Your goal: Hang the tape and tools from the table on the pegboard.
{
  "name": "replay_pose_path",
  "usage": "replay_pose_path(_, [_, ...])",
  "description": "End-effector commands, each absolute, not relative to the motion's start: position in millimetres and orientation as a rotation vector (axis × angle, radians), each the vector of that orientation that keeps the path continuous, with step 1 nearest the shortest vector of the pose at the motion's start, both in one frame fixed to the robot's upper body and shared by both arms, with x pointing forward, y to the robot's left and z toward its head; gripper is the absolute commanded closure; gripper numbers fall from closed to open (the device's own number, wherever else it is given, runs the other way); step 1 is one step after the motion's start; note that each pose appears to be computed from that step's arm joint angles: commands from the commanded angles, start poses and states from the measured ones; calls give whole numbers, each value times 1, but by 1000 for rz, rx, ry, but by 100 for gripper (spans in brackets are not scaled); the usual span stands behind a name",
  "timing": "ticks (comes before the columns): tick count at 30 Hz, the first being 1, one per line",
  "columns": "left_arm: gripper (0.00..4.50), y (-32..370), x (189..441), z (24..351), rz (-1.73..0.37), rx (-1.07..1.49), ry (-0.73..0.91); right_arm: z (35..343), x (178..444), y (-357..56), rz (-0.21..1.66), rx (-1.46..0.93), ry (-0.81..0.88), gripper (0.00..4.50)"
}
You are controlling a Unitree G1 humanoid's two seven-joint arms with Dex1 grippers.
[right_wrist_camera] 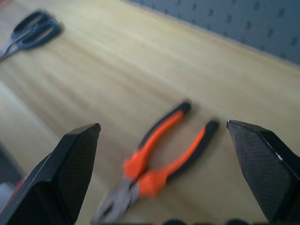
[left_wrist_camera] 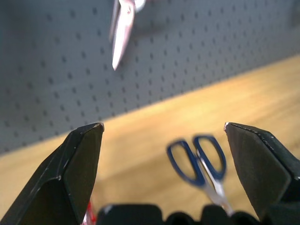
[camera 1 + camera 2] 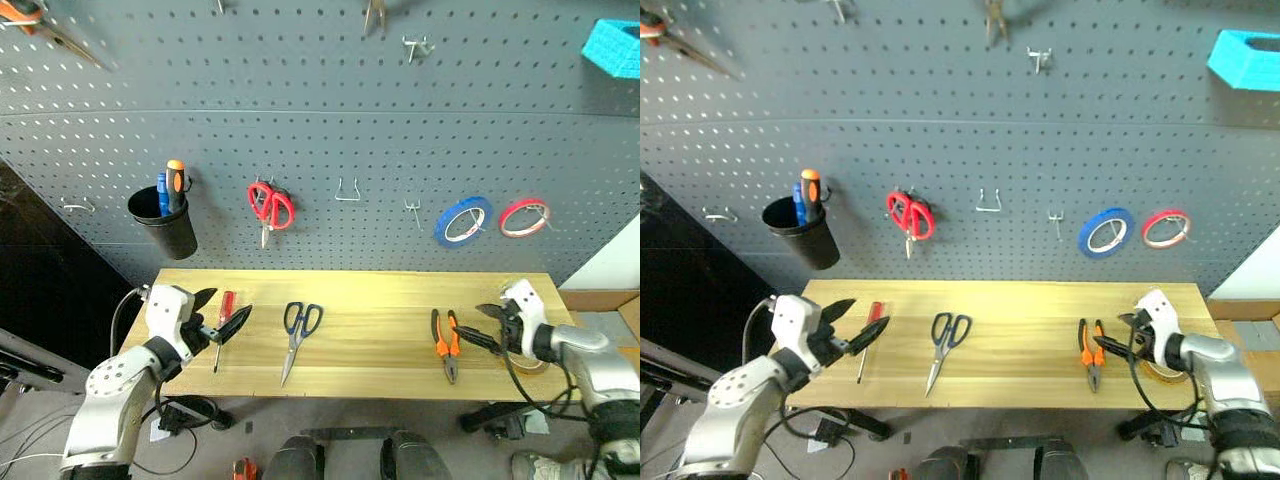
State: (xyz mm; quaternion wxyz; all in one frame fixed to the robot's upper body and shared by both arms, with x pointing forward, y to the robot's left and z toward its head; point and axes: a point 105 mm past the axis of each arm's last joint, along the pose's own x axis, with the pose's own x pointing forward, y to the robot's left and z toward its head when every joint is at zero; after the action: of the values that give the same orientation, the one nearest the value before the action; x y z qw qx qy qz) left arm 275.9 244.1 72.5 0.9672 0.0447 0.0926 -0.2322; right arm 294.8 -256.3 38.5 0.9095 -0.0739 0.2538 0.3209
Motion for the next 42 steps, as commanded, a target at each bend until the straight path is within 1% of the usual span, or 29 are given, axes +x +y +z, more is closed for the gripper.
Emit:
replay_pose_path(1, [6, 223, 273, 102, -537, 69, 100, 72, 296, -260, 647, -177, 445, 0])
replay_pose_path(6, [6, 219, 271, 108, -553, 48, 100, 79, 293, -260, 631, -172, 449, 0])
replay_pose_path(10, [6, 199, 265, 111, -661, 54, 117, 81, 293, -262, 607, -160, 448, 0])
replay_pose_path(14, [6, 155, 253, 104, -864, 64, 167, 77, 292, -274, 539, -159, 475, 0])
replay_pose_path(17, [6, 136, 250, 96, -934, 107, 195, 74, 292, -280, 494, -170, 498, 0])
replay_pose_path(20, [6, 110, 257, 75, -976, 174, 225, 63, 295, -295, 355, -191, 590, 0])
replay_pose_path(22, [6, 88, 259, 74, -1019, 136, 211, 61, 296, -301, 302, -213, 637, 0])
replay_pose_path(26, [6, 57, 266, 73, -1073, 39, 189, 58, 297, -307, 268, -228, 694, 0])
replay_pose_path(28, [6, 43, 269, 67, -1099, 32, 195, 54, 295, -311, 260, -243, 733, 0])
replay_pose_path(33, [6, 6, 260, 71, -1215, 35, 162, 45, 295, -315, 235, -184, 812, 0])
replay_pose_path(36, [6, -2, 253, 71, -1246, 51, 161, 38, 302, -322, 176, -136, 826, 0])
replay_pose_path(42, [6, 10, 248, 75, -1223, 47, 169, 18, 305, -319, 172, -162, 874, 0])
